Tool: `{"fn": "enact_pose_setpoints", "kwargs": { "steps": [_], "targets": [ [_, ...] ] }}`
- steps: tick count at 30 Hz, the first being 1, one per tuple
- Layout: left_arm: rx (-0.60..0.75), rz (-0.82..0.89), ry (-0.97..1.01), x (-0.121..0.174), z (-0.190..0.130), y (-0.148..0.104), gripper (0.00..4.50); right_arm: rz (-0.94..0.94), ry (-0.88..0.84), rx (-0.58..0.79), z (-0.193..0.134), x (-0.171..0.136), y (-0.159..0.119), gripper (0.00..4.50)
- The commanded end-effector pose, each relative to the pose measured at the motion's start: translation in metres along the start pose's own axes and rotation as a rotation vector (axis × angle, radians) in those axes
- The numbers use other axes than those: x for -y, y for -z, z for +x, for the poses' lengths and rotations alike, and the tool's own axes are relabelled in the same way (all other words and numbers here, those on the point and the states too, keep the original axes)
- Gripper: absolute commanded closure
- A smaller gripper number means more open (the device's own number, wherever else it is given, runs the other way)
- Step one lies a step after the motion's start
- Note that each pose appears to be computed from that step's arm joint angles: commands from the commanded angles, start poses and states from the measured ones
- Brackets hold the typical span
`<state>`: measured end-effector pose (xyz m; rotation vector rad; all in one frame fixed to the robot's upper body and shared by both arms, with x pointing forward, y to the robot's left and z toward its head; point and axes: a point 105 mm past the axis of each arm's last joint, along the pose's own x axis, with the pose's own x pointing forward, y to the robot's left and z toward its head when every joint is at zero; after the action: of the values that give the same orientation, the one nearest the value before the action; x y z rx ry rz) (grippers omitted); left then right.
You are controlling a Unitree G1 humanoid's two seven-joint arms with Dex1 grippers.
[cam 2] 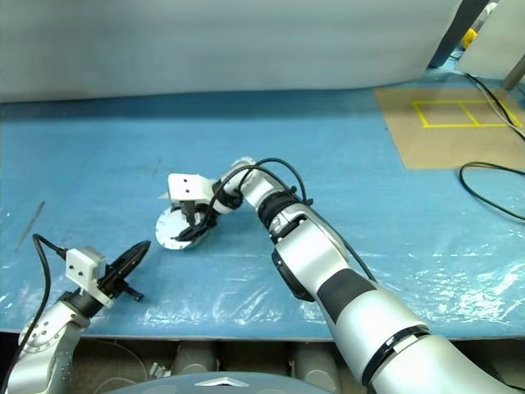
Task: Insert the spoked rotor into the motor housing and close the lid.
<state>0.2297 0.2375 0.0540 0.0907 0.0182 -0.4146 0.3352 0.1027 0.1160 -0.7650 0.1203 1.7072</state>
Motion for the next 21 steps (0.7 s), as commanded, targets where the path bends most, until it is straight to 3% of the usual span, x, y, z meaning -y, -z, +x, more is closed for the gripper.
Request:
{"fn": "enact_pose_setpoints", "kwargs": {
  "steps": [1, 21],
  "targets": [
    [0.041, 0.035, 0.002, 0.004, 0.000, -0.011, 4.50, -0.076, 0.051, 0.047, 0.012, 0.008, -0.030, 1.53],
    [0.045, 0.036, -0.009, 0.010, 0.003, -0.019, 4.50, 0.139, 0.156, 0.086, 0.014, 0.014, -0.014, 1.53]
  ]
}}
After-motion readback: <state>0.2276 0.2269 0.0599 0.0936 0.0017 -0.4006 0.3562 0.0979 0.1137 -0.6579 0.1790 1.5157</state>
